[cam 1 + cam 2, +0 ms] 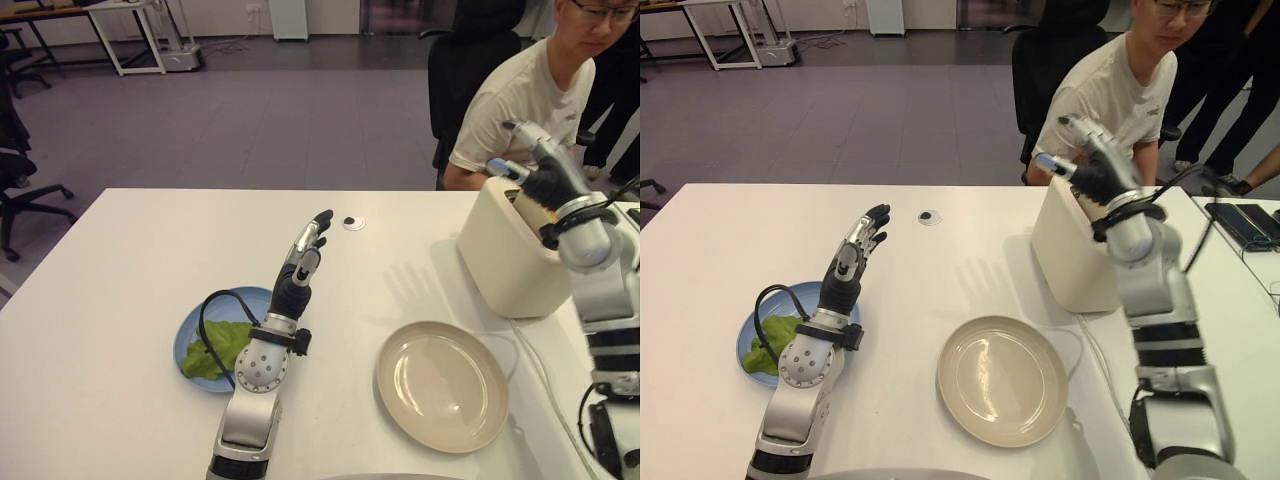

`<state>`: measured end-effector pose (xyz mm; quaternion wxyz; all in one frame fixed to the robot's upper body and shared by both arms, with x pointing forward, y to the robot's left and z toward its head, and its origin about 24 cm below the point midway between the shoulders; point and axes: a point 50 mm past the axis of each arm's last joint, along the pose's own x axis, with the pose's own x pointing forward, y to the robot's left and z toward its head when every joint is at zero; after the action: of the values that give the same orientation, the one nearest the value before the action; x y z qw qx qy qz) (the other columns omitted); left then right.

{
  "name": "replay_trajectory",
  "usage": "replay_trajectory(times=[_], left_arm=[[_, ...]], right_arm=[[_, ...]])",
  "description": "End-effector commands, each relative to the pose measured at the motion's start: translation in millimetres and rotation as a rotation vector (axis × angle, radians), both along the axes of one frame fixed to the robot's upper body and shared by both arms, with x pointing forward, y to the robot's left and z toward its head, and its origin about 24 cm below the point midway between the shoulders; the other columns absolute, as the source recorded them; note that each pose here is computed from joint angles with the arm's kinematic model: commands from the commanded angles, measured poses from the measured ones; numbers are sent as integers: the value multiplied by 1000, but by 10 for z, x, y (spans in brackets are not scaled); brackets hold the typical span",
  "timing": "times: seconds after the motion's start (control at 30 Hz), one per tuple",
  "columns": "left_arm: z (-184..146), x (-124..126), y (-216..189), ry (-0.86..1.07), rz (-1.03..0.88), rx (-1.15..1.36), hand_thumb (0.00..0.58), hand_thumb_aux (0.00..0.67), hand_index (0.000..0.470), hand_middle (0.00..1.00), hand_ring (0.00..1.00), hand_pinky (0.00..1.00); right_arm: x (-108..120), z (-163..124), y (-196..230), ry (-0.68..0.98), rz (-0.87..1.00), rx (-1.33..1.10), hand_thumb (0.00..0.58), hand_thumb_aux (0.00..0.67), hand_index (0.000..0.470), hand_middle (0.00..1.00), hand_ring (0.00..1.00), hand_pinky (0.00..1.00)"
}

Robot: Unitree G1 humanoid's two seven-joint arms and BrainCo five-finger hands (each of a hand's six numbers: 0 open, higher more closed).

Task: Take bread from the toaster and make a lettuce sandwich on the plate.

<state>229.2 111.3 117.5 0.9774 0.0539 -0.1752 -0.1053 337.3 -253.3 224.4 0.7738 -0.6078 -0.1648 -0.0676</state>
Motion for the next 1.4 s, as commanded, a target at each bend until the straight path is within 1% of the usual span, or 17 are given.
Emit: replay_trajectory(times=[0.03, 0.1, 0.17, 0.37, 0.47, 0.67, 0.83, 0.97, 1.0, 1.03, 1.07, 1.1, 1.4], left_arm=[[-23, 0, 19, 18, 3, 0, 0, 0, 0, 0, 0, 0], [-25, 0, 17, 19, 0, 1, 0, 0, 0, 0, 0, 0], [-26, 2, 14, 20, -4, 2, 0, 0, 0, 0, 0, 0], [-32, 8, 0, 23, -18, 4, 0, 0, 0, 0, 0, 0], [-33, 12, -4, 24, -23, 6, 0, 0, 0, 0, 0, 0], [-38, 16, 1, 26, -21, 9, 0, 0, 0, 0, 0, 0], [-35, 14, 6, 25, -15, 9, 0, 0, 0, 0, 0, 0], [-31, 20, 14, 24, -15, 10, 0, 0, 0, 0, 0, 0], [-31, 20, 16, 24, -14, 10, 0, 0, 0, 0, 0, 0], [-31, 20, 17, 24, -13, 10, 0, 0, 0, 0, 0, 0], [-30, 15, 21, 23, -9, 10, 0, 0, 0, 0, 0, 0], [-29, 12, 24, 23, -6, 10, 0, 0, 0, 0, 0, 0], [-23, 13, 55, 20, 10, 13, 0, 0, 0, 0, 0, 0]], right_arm=[[96, 89, -359, 40, -223, -222, 0, 0, 0, 0, 0, 0], [97, 66, -583, 97, -338, -238, 0, 0, 0, 0, 0, 0], [81, 11, -753, 158, -413, -233, 0, 0, 0, 0, 0, 0], [30, -132, -966, 282, -504, -222, 0, 0, 0, 0, 0, 0], [18, -163, -991, 306, -511, -226, 0, 0, 0, 0, 0, 0], [26, -250, -922, 353, -468, -267, 0, 0, 0, 0, 0, 0], [48, -419, -816, 429, -424, -339, 0, 0, 0, 0, 0, 0], [41, -493, -772, 472, -405, -366, 0, 0, 0, 0, 0, 0], [38, -503, -767, 482, -402, -372, 136, 84, 59, 0, 0, 0], [35, -508, -759, 487, -397, -374, 484, 397, 278, 0, 0, 0], [38, -507, -742, 489, -389, -378, 567, 570, 400, 0, 0, 0], [42, -504, -728, 489, -383, -380, 580, 670, 470, 0, 0, 0], [65, -489, -676, 478, -361, -349, 580, 670, 470, 0, 0, 0]])
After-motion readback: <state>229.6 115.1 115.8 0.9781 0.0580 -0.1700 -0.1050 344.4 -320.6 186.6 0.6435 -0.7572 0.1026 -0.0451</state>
